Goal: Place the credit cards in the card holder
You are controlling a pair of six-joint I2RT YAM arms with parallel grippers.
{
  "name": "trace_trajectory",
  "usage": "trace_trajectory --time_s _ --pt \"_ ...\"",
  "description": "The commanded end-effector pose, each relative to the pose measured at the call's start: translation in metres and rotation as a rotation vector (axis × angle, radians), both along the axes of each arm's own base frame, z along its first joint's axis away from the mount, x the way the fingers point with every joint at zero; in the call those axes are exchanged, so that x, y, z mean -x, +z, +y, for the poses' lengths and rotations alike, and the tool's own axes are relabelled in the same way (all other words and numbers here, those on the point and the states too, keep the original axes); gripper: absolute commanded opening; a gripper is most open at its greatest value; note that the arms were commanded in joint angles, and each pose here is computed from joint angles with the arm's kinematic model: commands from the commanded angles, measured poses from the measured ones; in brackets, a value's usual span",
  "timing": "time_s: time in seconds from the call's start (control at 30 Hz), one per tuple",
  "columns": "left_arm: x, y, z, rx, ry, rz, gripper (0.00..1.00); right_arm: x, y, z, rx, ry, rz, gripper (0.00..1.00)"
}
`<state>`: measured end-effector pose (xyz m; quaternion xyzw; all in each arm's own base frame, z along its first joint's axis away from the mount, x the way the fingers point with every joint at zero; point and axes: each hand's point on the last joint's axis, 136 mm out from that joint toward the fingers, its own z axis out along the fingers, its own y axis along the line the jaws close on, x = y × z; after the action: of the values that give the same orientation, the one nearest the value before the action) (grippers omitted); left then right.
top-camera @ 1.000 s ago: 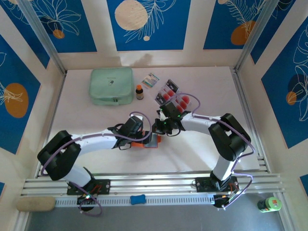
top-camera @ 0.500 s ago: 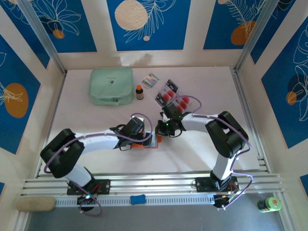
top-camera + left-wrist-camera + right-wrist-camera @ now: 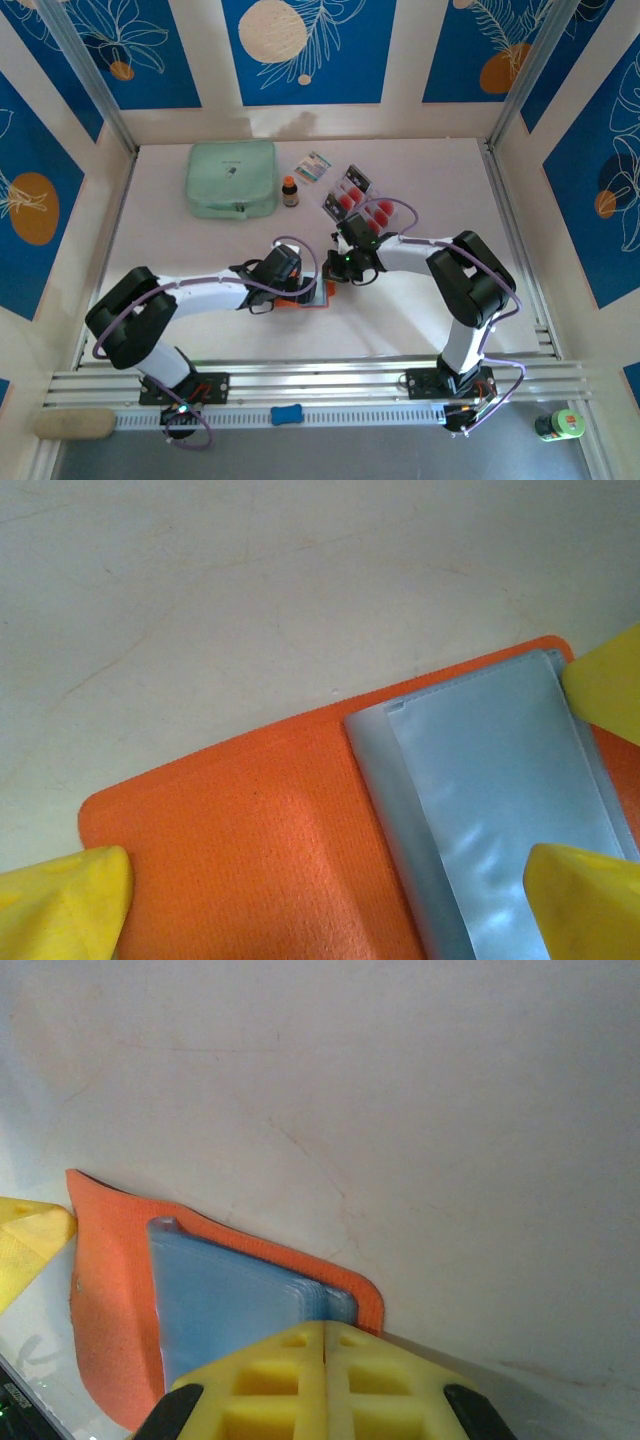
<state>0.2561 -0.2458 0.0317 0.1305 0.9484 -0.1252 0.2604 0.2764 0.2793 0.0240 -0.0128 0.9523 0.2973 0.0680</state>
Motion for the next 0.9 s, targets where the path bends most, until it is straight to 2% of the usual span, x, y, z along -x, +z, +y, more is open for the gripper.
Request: trace_trajectory --time_s 0.0,0.2,0.87 --pt "0.000 0.000 -0.004 -0.016 -0.020 -0.008 1.00 -0.003 0.018 -0.008 0.004 -0.001 -0.036 0.00" --pt "0.000 0.000 -0.004 -0.016 -0.021 -0.008 1.00 -0.005 0.027 -0.003 -0.022 0.009 -0.043 0.00" --pt "0.000 0.002 -0.005 -0.016 -0.024 -0.015 1.00 0.002 0.011 0.018 -0.045 0.052 0.002 0.00"
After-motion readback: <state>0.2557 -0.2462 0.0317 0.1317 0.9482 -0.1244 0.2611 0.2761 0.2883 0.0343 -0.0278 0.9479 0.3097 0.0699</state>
